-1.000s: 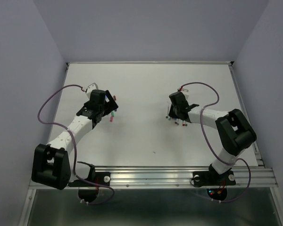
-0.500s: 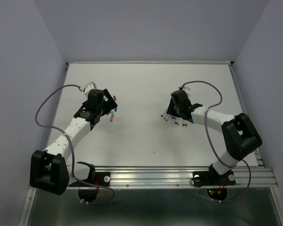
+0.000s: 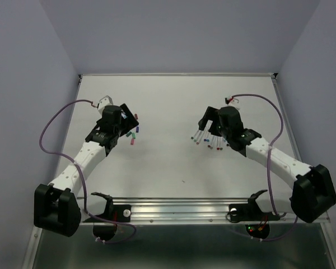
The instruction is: Open the pen caps
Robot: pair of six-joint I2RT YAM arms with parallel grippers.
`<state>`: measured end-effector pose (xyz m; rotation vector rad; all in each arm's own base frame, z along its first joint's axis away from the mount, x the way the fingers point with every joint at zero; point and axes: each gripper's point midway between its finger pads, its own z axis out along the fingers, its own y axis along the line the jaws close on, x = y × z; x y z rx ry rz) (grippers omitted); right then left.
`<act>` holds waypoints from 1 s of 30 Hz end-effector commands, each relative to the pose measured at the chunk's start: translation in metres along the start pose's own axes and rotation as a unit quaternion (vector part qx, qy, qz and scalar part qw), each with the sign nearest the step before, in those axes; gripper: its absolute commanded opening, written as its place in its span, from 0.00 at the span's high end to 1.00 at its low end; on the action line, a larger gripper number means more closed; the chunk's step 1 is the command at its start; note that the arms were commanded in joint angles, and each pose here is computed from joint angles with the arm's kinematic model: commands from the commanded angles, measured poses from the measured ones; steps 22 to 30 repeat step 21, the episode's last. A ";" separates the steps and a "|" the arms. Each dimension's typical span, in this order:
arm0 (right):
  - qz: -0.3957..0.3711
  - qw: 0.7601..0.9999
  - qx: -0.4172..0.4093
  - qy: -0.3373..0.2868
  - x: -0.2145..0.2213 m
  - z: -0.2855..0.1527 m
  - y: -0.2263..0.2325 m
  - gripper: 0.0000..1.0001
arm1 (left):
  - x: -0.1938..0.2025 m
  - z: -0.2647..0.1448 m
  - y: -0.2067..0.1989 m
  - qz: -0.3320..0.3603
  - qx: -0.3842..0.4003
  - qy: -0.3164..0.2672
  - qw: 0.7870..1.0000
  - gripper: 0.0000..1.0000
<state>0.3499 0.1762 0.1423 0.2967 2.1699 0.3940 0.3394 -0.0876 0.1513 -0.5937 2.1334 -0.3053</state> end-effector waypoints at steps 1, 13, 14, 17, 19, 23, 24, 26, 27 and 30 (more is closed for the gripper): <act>0.014 0.997 0.001 -0.078 -0.034 -0.034 -0.010 0.00 | -0.037 -0.022 -0.020 -0.018 0.039 -0.059 0.997 0.01; 0.048 0.977 0.034 -0.203 -0.047 -0.110 -0.070 0.00 | -0.054 -0.053 -0.007 -0.047 0.055 -0.133 0.988 0.01; 0.048 0.977 0.035 -0.205 -0.044 -0.112 -0.073 0.00 | -0.056 -0.056 -0.008 -0.049 0.062 -0.141 0.987 0.01; 0.044 0.976 0.024 -0.213 -0.046 -0.118 -0.072 0.00 | -0.058 -0.060 -0.006 -0.048 0.060 -0.147 0.986 0.01; 0.039 0.977 0.024 -0.210 -0.045 -0.118 -0.072 0.00 | -0.059 -0.061 -0.003 -0.049 0.053 -0.151 0.986 0.01; 0.040 0.977 0.028 -0.208 -0.046 -0.118 -0.072 0.00 | -0.060 -0.061 0.000 -0.050 0.043 -0.153 0.986 0.01; 0.040 0.977 0.028 -0.208 -0.046 -0.118 -0.072 0.00 | -0.060 -0.061 0.000 -0.050 0.043 -0.153 0.986 0.01; 0.040 0.977 0.028 -0.208 -0.046 -0.118 -0.072 0.00 | -0.060 -0.061 0.000 -0.050 0.043 -0.153 0.986 0.01; 0.040 0.977 0.028 -0.208 -0.046 -0.118 -0.072 0.00 | -0.060 -0.061 0.000 -0.050 0.043 -0.153 0.986 0.01; 0.040 0.977 0.028 -0.208 -0.046 -0.118 -0.072 0.00 | -0.060 -0.061 0.000 -0.050 0.043 -0.153 0.986 0.01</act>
